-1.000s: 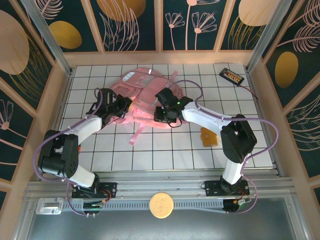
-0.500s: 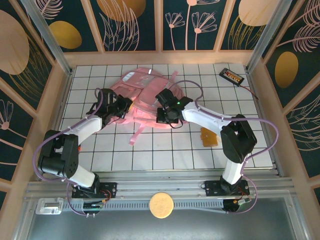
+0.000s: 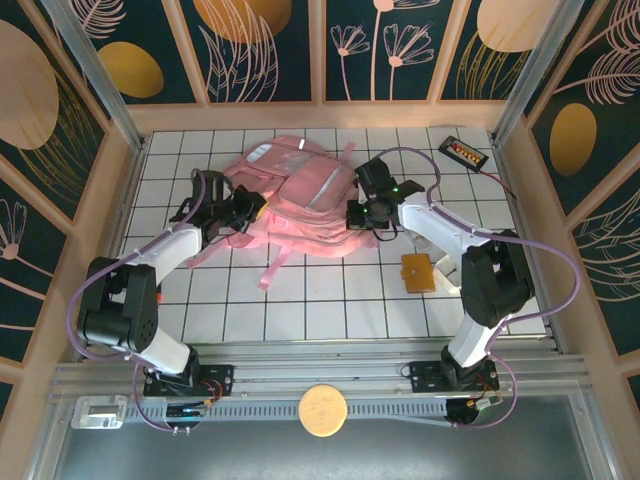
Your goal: Pack the student bag
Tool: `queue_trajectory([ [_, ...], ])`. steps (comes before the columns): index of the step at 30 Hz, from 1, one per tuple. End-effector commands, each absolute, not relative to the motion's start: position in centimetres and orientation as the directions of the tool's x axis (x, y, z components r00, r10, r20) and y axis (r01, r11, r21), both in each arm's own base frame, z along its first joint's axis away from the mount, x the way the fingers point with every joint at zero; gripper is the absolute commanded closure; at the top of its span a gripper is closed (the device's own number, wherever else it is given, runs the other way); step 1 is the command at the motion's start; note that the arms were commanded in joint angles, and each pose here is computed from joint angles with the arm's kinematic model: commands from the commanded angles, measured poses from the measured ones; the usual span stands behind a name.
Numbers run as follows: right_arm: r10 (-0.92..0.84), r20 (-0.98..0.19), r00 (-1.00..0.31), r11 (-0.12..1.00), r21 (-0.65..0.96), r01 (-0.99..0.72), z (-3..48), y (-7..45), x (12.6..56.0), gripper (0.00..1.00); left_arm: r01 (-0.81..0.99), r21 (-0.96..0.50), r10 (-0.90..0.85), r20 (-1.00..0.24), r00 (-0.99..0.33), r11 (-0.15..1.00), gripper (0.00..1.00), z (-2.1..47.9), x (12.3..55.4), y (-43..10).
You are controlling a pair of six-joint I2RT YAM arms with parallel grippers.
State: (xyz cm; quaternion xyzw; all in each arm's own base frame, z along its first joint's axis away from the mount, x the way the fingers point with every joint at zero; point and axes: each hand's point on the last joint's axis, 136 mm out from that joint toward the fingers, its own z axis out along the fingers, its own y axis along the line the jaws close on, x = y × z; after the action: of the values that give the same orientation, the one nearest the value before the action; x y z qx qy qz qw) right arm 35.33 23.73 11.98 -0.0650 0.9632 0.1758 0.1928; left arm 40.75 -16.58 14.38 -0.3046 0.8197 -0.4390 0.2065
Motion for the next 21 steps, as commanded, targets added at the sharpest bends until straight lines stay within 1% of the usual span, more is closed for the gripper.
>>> queue_trajectory([
  [1, -0.104, -0.374, -0.921, 0.918, 0.321, -0.234, 12.0, 23.7, 34.7, 1.0, -0.2, -0.877, -0.654, -0.157, -0.74, 0.437, 0.97, 17.4, 43.8, -16.4],
  [3, -0.116, -0.372, -0.921, 0.9, 0.353, -0.256, 12.4, 25.1, 34.1, 1.0, -0.181, -0.87, -0.639, -0.18, -0.748, 0.458, 0.93, 17.2, 45.7, -16.1],
  [4, -0.128, -0.368, -0.921, 0.885, 0.376, -0.274, 12.6, 26.3, 33.3, 1.0, -0.184, -0.86, -0.631, -0.188, -0.753, 0.476, 0.86, 16.7, 47.1, -15.7],
  [7, -0.134, -0.349, -0.928, 0.833, 0.468, -0.296, 13.3, 29.9, 31.6, 1.0, -0.184, -0.837, -0.596, -0.196, -0.779, 0.516, 0.5, 16.5, 49.9, -15.1],
  [9, -0.132, -0.342, -0.93, 0.795, 0.524, -0.305, 14.0, 32.3, 31.3, 1.0, -0.174, -0.818, -0.596, -0.237, -0.767, 0.549, 0.36, 17.6, 49.9, -14.5],
  [10, -0.128, -0.34, -0.931, 0.779, 0.547, -0.307, 14.2, 33.3, 31.4, 1.0, -0.18, -0.813, -0.605, -0.244, -0.758, 0.553, 0.32, 18.0, 49.1, -14.2],
  [12, -0.124, -0.337, -0.933, 0.751, 0.583, -0.31, 14.7, 35.0, 31.8, 1.0, -0.211, -0.814, -0.622, -0.219, -0.751, 0.541, 0.3, 17.8, 46.9, -13.8],
  [13, -0.123, -0.336, -0.934, 0.742, 0.594, -0.312, 14.8, 35.7, 32.2, 1.0, -0.224, -0.827, -0.635, -0.194, -0.748, 0.516, 0.3, 18.0, 45.3, -13.8],
  [17, -0.146, -0.343, -0.928, 0.715, 0.612, -0.338, 15.3, 37.4, 32.8, 1.0, -0.275, -0.888, -0.703, -0.073, -0.707, 0.369, 0.3, 17.5, 40.1, -14.2],
  [19, -0.159, -0.342, -0.926, 0.705, 0.618, -0.349, 15.3, 37.8, 32.7, 1.0, -0.28, -0.902, -0.702, -0.035, -0.712, 0.33, 0.3, 17.4, 38.5, -15.4],
  [21, -0.173, -0.334, -0.927, 0.701, 0.619, -0.354, 14.9, 38.0, 32.5, 1.0, -0.279, -0.906, -0.68, -0.012, -0.733, 0.317, 0.31, 17.3, 37.5, -17.5],
])
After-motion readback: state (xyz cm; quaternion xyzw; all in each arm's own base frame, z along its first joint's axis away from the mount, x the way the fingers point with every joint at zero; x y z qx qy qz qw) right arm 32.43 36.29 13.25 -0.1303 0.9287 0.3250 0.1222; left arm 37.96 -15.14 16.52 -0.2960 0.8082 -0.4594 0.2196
